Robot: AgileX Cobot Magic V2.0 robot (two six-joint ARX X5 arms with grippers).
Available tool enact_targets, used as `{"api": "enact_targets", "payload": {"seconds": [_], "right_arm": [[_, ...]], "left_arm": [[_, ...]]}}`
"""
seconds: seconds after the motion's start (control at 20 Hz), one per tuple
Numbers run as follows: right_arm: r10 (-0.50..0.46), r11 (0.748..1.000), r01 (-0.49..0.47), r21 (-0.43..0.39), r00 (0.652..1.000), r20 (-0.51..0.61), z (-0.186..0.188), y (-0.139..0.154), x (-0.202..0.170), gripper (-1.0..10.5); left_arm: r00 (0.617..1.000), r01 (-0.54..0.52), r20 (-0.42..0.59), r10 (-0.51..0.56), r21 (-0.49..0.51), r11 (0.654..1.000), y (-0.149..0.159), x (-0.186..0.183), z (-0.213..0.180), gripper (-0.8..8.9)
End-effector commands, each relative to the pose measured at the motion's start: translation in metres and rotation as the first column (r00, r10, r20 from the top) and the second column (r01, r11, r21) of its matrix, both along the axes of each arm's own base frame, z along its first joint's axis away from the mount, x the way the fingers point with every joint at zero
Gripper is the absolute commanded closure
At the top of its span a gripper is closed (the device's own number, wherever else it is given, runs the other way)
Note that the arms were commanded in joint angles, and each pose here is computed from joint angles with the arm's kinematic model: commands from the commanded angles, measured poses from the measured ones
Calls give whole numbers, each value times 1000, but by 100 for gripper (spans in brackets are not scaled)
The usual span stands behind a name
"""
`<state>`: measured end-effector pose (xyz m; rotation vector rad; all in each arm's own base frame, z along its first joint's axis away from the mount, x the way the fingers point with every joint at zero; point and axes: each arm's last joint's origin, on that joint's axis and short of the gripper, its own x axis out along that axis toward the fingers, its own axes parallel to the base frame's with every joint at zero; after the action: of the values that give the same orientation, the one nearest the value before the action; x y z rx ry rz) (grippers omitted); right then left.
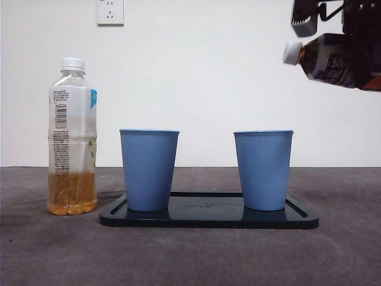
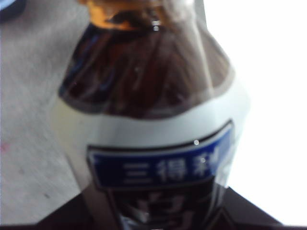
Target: Pour the drink into the cup
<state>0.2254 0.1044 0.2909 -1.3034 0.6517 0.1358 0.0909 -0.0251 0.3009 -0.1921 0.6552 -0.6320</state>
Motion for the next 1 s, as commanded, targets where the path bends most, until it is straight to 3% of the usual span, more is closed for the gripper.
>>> {"api": "enact_targets", "payload": {"seconds": [0.05, 0.2, 0.45, 1.0], "right_arm": [[-7, 995, 13, -98, 998, 64, 12, 7, 5, 930], [-23, 979, 39, -201, 997, 80, 8, 14, 10, 930], [9, 942, 0, -336, 1000, 27, -5, 30, 14, 930], [74, 879, -75, -470, 997, -21, -19, 52, 19, 932]], "left_arm": [[999, 17, 29, -17, 0, 1000, -1, 0, 6, 372], [999, 33, 28, -33, 0, 999, -3, -1, 6, 372], [998, 57, 26, -57, 0, 998, -5, -1, 6, 372], [997, 78, 26, -78, 0, 997, -7, -2, 6, 375]]}}
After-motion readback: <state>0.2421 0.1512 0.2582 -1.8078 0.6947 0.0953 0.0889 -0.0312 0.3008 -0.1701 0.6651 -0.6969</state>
